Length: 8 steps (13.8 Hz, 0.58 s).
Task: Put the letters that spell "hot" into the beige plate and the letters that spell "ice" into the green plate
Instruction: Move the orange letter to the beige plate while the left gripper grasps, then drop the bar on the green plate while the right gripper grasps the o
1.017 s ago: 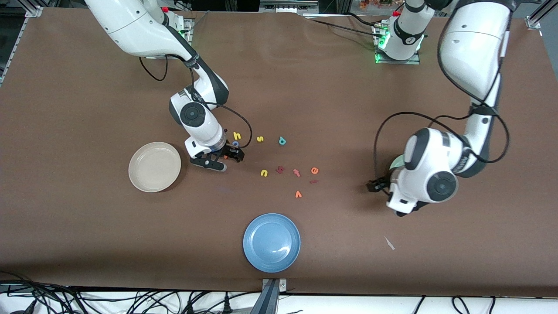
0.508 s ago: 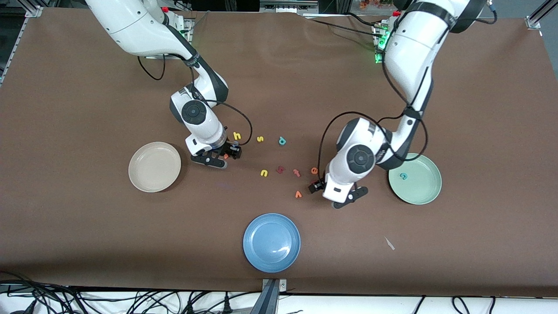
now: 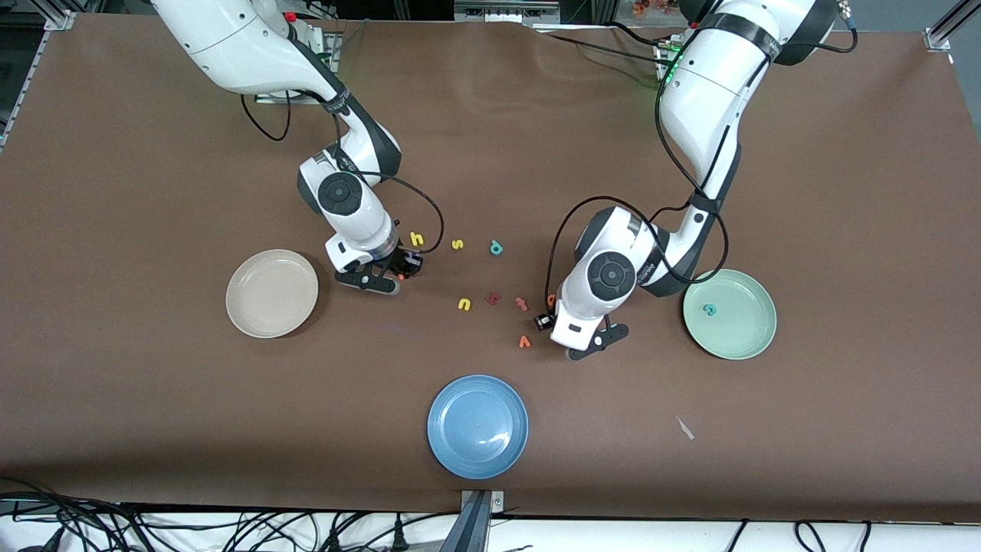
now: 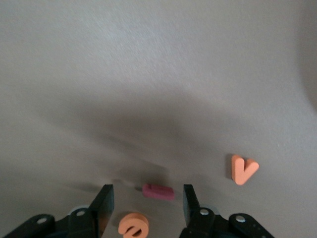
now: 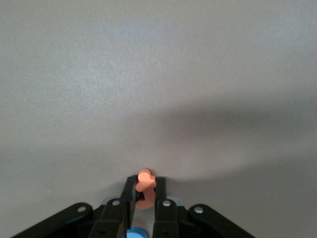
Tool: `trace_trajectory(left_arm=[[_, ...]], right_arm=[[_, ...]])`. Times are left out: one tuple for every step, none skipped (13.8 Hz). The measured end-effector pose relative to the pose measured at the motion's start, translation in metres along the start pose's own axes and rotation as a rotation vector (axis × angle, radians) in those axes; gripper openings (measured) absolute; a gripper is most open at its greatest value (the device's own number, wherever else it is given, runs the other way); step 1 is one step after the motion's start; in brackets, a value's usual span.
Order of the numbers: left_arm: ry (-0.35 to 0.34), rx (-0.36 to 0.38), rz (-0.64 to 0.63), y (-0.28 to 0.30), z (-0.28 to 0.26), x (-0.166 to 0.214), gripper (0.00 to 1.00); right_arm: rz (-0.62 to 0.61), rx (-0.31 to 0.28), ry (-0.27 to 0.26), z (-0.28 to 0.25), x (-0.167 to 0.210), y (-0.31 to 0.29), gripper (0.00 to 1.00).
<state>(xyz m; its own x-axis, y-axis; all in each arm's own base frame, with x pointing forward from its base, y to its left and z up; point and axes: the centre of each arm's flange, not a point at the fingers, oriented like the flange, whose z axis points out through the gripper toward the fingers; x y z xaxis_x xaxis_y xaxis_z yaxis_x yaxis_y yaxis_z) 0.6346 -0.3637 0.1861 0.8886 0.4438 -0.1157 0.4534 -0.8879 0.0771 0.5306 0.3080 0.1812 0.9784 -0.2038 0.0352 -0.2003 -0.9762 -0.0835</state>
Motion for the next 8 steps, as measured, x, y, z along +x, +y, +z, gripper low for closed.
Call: trace_trajectory(left_arm=[[0.004,-0.005,0.004,0.002,0.002,-0.002,0.60],[0.010,-0.013,0.007,0.004,0.004,-0.003,0.60],[0.015,-0.019,0.010,0.006,0.007,-0.005,0.60],[0.016,-0.020,0.012,0.006,0.011,-0.006,0.60],[0.016,-0.020,0.013,0.007,0.013,-0.007,0.60],[0.015,-0.020,0.012,0.006,0.015,-0.007,0.60],[0.016,-0.020,0.012,0.006,0.016,-0.006,0.58],[0.016,-0.020,0.012,0.006,0.016,-0.006,0.58]], right_arm=[[-0.037,-0.021,-0.002,-0.008,0.013,0.011,0.19],[-0.078,-0.050,-0.010,-0.022,0.030,0.027,0.19],[-0.122,-0.074,-0.017,-0.040,0.051,0.048,0.19],[-0.169,-0.093,-0.022,-0.059,0.069,0.071,0.19],[-0.216,-0.112,-0.032,-0.076,0.082,0.093,0.19],[-0.255,-0.131,-0.049,-0.090,0.090,0.112,0.19],[-0.282,-0.147,-0.067,-0.099,0.095,0.128,0.19],[-0.302,-0.160,-0.084,-0.104,0.100,0.144,0.19]])
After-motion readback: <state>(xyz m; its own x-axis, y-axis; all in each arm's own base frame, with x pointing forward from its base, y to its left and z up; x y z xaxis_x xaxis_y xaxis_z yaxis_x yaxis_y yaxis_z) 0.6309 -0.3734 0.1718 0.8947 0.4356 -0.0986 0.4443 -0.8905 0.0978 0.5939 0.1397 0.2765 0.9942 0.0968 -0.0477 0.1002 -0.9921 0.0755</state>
